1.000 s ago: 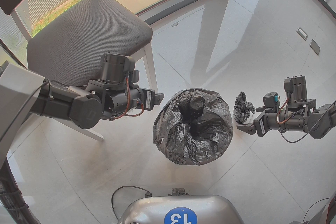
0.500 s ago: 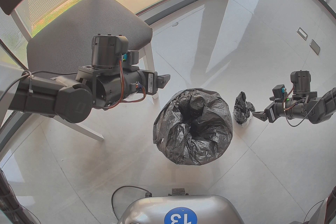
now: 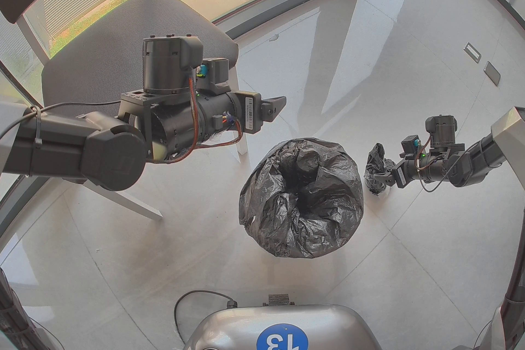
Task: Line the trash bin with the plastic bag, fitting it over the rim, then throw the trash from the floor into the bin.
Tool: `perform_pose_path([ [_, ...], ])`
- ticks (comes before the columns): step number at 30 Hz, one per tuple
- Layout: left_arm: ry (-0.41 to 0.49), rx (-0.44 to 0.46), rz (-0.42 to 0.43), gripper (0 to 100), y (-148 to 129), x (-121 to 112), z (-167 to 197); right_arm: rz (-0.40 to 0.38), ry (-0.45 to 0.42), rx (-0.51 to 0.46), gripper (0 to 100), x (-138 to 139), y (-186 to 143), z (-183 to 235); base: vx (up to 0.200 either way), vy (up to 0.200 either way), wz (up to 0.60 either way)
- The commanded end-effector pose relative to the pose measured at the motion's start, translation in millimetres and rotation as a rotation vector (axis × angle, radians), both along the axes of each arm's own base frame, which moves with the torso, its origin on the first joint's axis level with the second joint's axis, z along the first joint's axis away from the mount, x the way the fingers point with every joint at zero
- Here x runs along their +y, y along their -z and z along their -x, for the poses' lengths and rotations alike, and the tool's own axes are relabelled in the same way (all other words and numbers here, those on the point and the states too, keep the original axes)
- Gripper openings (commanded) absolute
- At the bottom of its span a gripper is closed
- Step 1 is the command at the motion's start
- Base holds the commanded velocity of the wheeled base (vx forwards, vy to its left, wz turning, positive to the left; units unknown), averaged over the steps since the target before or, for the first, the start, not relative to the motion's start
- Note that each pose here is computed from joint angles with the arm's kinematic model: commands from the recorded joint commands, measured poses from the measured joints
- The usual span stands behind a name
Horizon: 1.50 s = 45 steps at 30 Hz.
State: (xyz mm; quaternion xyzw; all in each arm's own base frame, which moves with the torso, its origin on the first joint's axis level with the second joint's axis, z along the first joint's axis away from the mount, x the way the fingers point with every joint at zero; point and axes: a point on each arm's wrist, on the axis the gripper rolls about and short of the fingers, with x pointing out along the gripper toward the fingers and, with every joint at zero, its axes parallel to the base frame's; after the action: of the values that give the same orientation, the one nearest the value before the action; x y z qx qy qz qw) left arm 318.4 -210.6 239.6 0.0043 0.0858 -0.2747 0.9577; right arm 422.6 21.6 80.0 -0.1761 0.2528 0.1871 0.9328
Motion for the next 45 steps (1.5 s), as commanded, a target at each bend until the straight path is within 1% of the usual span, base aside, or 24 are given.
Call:
perform_pose_path([
  [1, 0.015, -0.018, 0.010, 100, -6.0, -2.3, 5.2, 0.000, -0.003, 0.028, 100, 0.5, 25.2, -17.2, 0.000, 0.000, 0.00],
  [2, 0.030, -0.024, 0.014, 100, -8.2, -4.4, 8.5, -0.008, -0.014, 0.007, 100, -0.1, 27.2, -28.5, 0.000, 0.000, 0.00],
  [5, 0.032, -0.033, 0.018, 100, -11.3, -3.1, 10.4, -0.010, -0.014, -0.010, 100, -0.9, 36.1, -44.7, 0.000, 0.000, 0.00],
  [8, 0.032, -0.036, 0.020, 100, -12.9, -2.7, 11.0, -0.008, -0.013, -0.012, 100, -0.5, 49.2, -57.2, 0.000, 0.000, 0.00],
  [14, 0.030, -0.049, 0.029, 100, -18.6, 0.0, 13.9, -0.010, -0.013, -0.027, 100, -0.8, 60.7, -73.3, 0.000, 0.000, 0.00],
  [15, 0.030, -0.050, 0.030, 100, -19.1, 0.0, 13.8, -0.009, -0.011, -0.026, 0, -1.4, 64.3, -76.0, 0.000, 0.000, 0.00],
  [22, 0.032, -0.061, 0.035, 100, -20.3, -0.6, 14.1, -0.007, -0.006, -0.023, 0, -3.6, 73.1, -81.4, 0.000, 0.000, 0.00],
  [26, 0.032, -0.061, 0.037, 100, -19.1, -1.3, 13.0, -0.002, -0.005, -0.028, 0, -6.0, 68.8, -79.7, 0.000, 0.000, 0.00],
  [27, 0.030, -0.057, 0.034, 100, -17.9, -1.0, 12.4, 0.004, -0.004, -0.042, 0, -8.3, 61.1, -78.6, 0.000, 0.000, 0.00],
  [28, 0.030, -0.057, 0.034, 100, -17.9, -1.0, 12.4, 0.004, -0.004, -0.042, 0, -8.3, 61.1, -78.6, 0.000, 0.000, 0.00],
  [29, 0.030, -0.050, 0.033, 100, -16.1, -1.3, 12.9, 0.021, -0.009, -0.071, 0, -11.5, 40.0, -71.0, 0.000, 0.000, 0.00],
  [31, 0.029, -0.041, 0.038, 100, -14.8, -1.2, 13.0, 0.030, -0.014, -0.087, 0, -11.6, 19.4, -58.9, 0.000, 0.000, 0.00],
  [35, 0.022, -0.032, 0.033, 100, -12.7, -0.8, 12.5, 0.036, -0.019, -0.146, 0, -11.3, -39.5, -16.7, 0.000, 0.000, 0.00],
  [36, 0.022, -0.032, 0.033, 100, -12.7, -0.8, 12.5, 0.036, -0.019, -0.146, 0, -11.3, -39.5, -16.7, 0.000, 0.000, 0.00],
  [37, 0.021, -0.024, 0.028, 100, -9.8, -1.2, 11.0, 0.037, -0.020, -0.186, 0, -10.9, -66.4, 3.7, 0.000, 0.000, 0.00],
  [40, 0.016, 0.000, 0.009, 100, 0.0, -1.0, 11.0, 0.035, -0.023, -0.270, 0, -9.5, -110.4, 38.7, 0.000, 0.000, 0.00],
  [41, 0.016, 0.010, 0.001, 100, 4.3, -1.3, 11.5, 0.034, -0.026, -0.298, 0, -8.5, -122.8, 49.8, 0.000, 0.000, 0.00],
  [43, 0.016, 0.010, 0.001, 100, 4.3, -1.3, 11.5, 0.034, -0.026, -0.298, 0, -8.5, -122.8, 49.8, 0.000, 0.000, 0.00],
  [44, 0.014, 0.043, -0.020, 100, 16.2, 0.4, 13.9, 0.032, -0.034, -0.381, 0, -5.6, -156.1, 82.9, 0.000, 0.000, 0.00],
  [45, 0.013, 0.048, -0.024, 100, 18.2, 0.7, 14.2, 0.031, -0.037, -0.399, 0, -4.7, -162.6, 89.1, 0.000, 0.000, 0.00],
])
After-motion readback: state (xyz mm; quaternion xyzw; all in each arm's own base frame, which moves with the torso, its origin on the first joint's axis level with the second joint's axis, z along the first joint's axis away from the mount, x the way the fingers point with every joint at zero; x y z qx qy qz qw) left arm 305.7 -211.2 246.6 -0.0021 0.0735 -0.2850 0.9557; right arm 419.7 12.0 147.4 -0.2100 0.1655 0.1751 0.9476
